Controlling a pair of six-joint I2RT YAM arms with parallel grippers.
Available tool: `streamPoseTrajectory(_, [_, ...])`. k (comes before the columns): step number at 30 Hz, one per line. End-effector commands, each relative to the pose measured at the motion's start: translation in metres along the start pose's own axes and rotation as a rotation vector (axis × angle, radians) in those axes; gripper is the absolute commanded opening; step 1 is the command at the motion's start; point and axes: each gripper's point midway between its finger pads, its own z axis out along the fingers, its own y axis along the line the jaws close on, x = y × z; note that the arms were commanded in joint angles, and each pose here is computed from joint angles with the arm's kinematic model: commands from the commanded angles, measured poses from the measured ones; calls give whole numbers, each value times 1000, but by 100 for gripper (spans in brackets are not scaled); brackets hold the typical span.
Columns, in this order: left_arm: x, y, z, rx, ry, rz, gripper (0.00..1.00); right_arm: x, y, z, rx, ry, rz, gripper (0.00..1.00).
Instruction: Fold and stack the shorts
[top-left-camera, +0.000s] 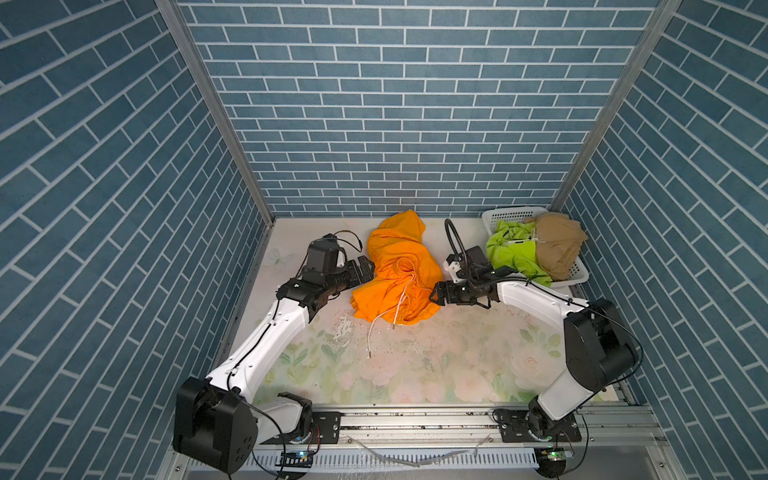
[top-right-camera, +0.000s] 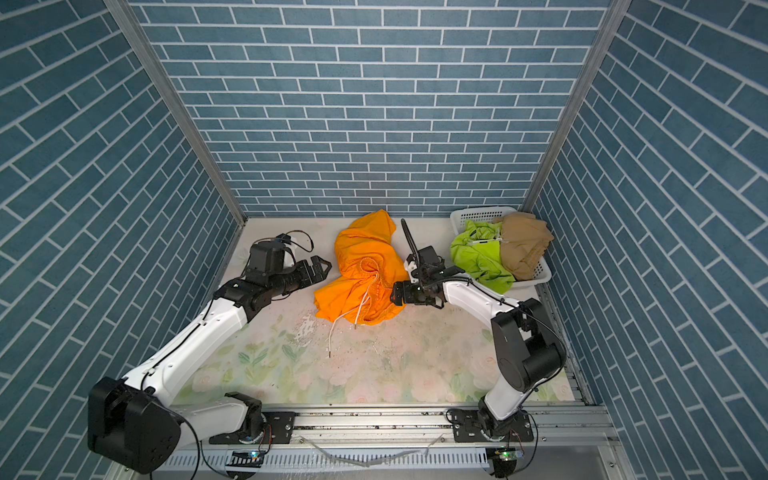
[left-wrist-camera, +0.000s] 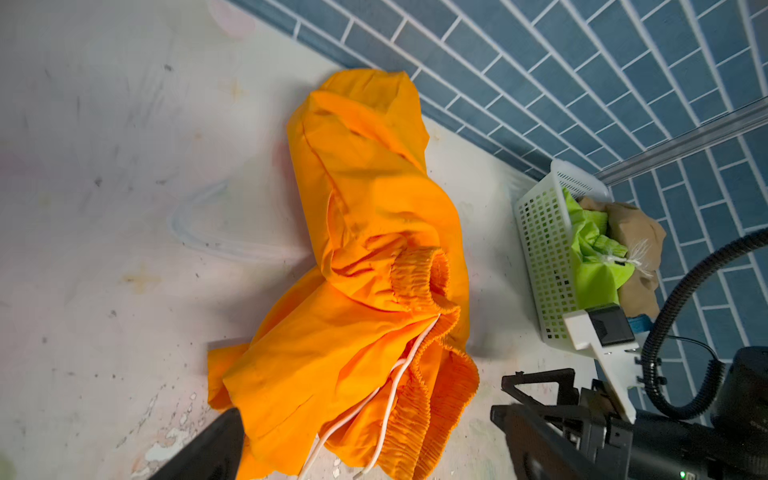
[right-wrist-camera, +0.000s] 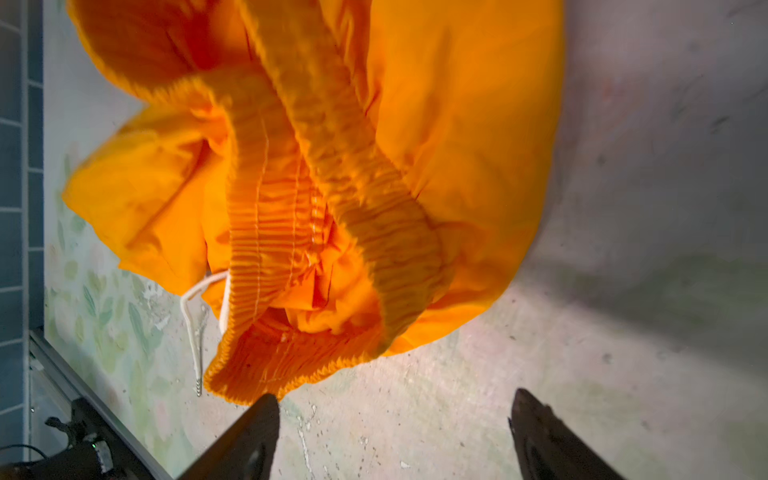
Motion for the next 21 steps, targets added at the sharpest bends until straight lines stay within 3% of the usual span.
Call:
streamPoseTrajectory(1, [9, -5, 6, 52, 25, -43, 100, 4, 8, 18, -25, -6, -72, 88])
streamPoseTrajectory(3, [13, -6, 6, 54, 37, -39, 100, 8, 8, 30, -40, 7, -46, 84])
streamPoseTrajectory(9, [24, -12, 8, 55, 69, -19, 100, -7, 2, 55, 16, 29, 3, 61])
streamPoseTrajectory(11, [27, -13, 8, 56, 70, -18, 100, -18, 3, 60, 30, 30, 4, 46])
streamPoseTrajectory(14, [34, -14, 7, 59, 80, -16, 100, -34, -2, 61, 85, 39, 0, 13])
streamPoseTrajectory(16, [40, -15, 8, 66, 85, -15, 100, -48, -9, 53, 144, 34, -18, 0])
streamPoseTrajectory(21, [51, -23, 15, 89, 116, 4, 99, -106, -23, -7, 296, -56, -62, 0])
